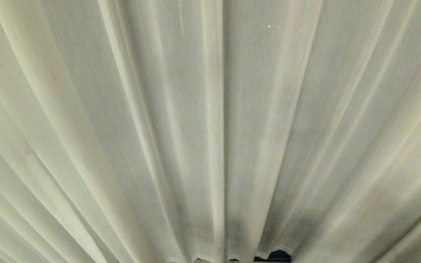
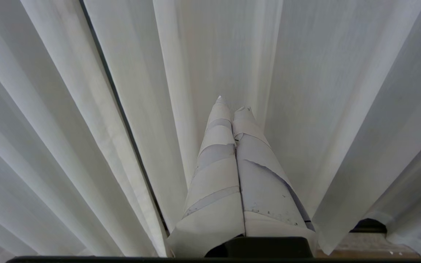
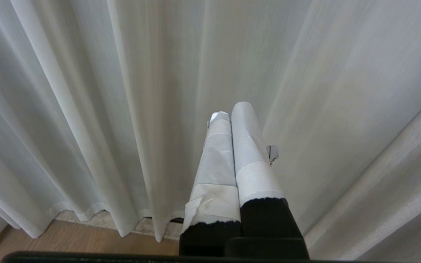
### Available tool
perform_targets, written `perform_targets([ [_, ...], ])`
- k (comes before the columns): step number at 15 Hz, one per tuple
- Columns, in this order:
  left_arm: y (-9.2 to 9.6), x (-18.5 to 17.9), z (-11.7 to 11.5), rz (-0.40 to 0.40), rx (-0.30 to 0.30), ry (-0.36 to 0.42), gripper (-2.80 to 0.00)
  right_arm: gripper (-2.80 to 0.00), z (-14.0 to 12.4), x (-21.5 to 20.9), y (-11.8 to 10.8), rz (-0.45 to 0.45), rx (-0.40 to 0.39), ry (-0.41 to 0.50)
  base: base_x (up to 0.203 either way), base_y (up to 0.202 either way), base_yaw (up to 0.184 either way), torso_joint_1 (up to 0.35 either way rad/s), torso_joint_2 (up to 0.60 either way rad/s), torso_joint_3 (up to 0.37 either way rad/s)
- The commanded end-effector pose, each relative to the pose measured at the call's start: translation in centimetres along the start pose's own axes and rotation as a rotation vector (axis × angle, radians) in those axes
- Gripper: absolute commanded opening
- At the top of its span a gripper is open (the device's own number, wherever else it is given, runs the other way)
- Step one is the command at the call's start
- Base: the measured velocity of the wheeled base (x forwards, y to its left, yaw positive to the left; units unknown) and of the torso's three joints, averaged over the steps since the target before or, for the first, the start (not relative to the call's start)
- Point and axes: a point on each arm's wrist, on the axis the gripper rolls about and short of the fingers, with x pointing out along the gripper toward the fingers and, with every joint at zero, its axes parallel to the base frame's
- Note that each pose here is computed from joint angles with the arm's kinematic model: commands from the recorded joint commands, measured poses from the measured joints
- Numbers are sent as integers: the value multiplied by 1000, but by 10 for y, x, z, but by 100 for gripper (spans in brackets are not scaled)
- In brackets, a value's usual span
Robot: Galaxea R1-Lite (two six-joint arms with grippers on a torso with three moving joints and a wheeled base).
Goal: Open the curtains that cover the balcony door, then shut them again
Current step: Close the outer curtains on both sides
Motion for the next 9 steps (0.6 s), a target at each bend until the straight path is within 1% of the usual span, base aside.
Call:
perform_targets([
  [1,0,0,0,1,0,-3,-280,-280,0,0,0,2,0,1,0,0,0,0,0,0],
  [3,0,0,0,1,0,-3,-280,-280,0,0,0,2,-1,1,0,0,0,0,0,0],
  [4,0,0,0,2,0,-3,-280,-280,0,0,0,2,0,1,7,-90,6,16,1,3],
  [6,0,0,0,2,0,-3,-280,-280,0,0,0,2,0,1,2,-152,0,-2,4,5],
  [9,0,0,0,4,-1,-3,-280,-280,0,0,0,2,0,1,0,-197,0,5,0,1],
])
